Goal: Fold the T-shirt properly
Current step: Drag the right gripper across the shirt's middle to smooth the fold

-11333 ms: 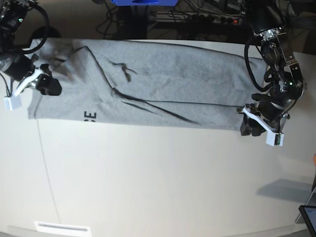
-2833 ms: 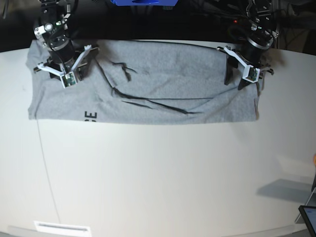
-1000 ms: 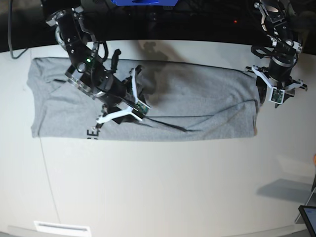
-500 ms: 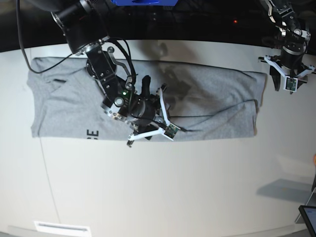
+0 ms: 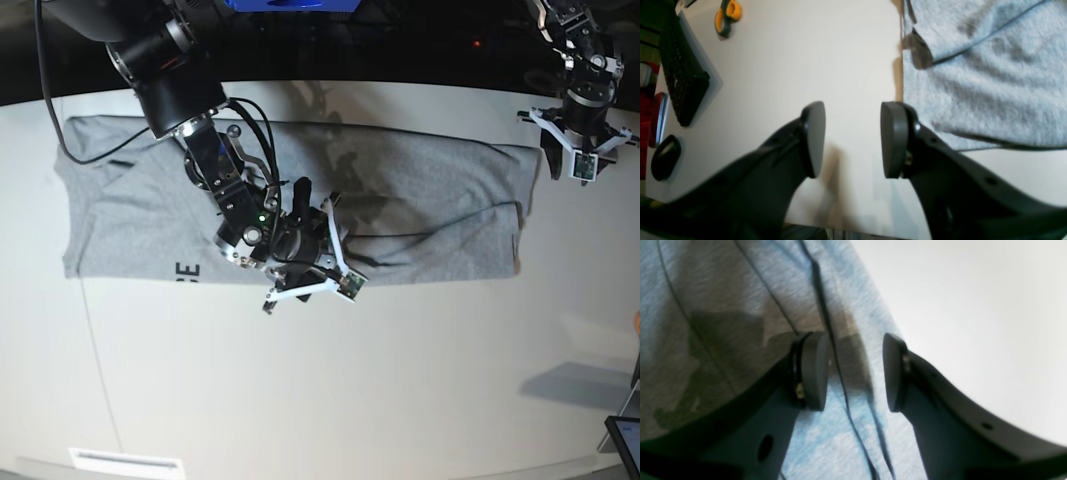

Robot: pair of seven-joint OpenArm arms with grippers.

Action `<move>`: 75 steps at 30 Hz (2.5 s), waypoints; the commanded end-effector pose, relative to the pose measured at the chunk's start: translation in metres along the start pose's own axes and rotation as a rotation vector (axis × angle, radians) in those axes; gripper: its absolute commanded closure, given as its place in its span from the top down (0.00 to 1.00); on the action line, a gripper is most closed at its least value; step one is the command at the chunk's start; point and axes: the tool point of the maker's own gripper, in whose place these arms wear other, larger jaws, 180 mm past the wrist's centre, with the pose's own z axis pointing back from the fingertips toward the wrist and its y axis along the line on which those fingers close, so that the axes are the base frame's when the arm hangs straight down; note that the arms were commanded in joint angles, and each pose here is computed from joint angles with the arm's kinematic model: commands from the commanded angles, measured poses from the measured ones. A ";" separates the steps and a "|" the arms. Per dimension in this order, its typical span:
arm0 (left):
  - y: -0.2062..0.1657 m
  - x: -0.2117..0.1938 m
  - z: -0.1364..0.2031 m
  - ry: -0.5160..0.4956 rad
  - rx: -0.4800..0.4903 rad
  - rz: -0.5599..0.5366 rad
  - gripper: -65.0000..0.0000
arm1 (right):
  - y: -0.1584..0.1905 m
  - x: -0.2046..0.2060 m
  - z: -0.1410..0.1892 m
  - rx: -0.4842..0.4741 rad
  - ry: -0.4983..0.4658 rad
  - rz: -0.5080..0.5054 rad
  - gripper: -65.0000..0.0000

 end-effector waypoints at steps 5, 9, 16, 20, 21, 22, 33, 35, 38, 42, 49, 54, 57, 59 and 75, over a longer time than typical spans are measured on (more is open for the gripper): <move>0.006 0.011 0.002 -0.038 0.016 -0.009 0.42 | -0.006 0.018 0.003 -0.013 -0.048 0.004 0.40; 0.006 0.010 0.002 -0.035 0.015 -0.011 0.42 | -0.001 0.004 -0.005 0.010 -0.010 -0.009 0.39; 0.006 0.010 0.002 -0.035 0.016 -0.012 0.42 | 0.000 0.003 -0.007 0.016 -0.012 -0.013 0.26; 0.006 0.011 0.001 -0.038 0.017 -0.012 0.42 | 0.000 0.003 -0.007 0.016 -0.012 -0.013 0.25; 0.006 0.011 0.001 -0.038 0.017 -0.012 0.42 | 0.000 0.003 -0.007 0.016 -0.012 -0.013 0.25; 0.006 0.011 0.001 -0.038 0.017 -0.012 0.42 | 0.000 0.003 -0.007 0.014 -0.012 -0.016 0.25; 0.002 -0.008 -0.005 0.009 -0.002 0.016 0.42 | -0.002 0.000 -0.006 0.007 0.013 -0.016 0.00; 0.002 -0.009 -0.005 0.010 -0.002 0.016 0.42 | -0.003 -0.001 -0.005 0.004 0.022 -0.014 0.00; 0.002 -0.009 -0.005 0.010 -0.002 0.016 0.42 | -0.002 -0.001 0.000 -0.006 0.028 -0.009 0.00; 0.002 -0.008 -0.006 0.008 -0.002 0.018 0.42 | -0.006 0.003 0.010 -0.029 0.029 0.001 0.00; 0.004 -0.002 -0.008 -0.006 0.005 0.023 0.42 | -0.005 -0.007 0.016 -0.037 0.081 -0.003 0.00; 0.004 -0.002 -0.009 -0.007 0.005 0.023 0.42 | 0.002 -0.018 0.017 -0.027 0.117 -0.011 0.00; 0.004 -0.002 -0.009 -0.007 0.005 0.023 0.42 | 0.007 -0.021 0.017 -0.020 0.121 -0.016 0.00; 0.004 -0.002 -0.009 -0.007 0.005 0.023 0.42 | 0.010 -0.021 0.018 -0.017 0.118 -0.019 0.00; 0.003 0.000 -0.009 -0.012 0.003 0.024 0.42 | 0.025 -0.037 0.031 -0.009 0.190 -0.035 0.01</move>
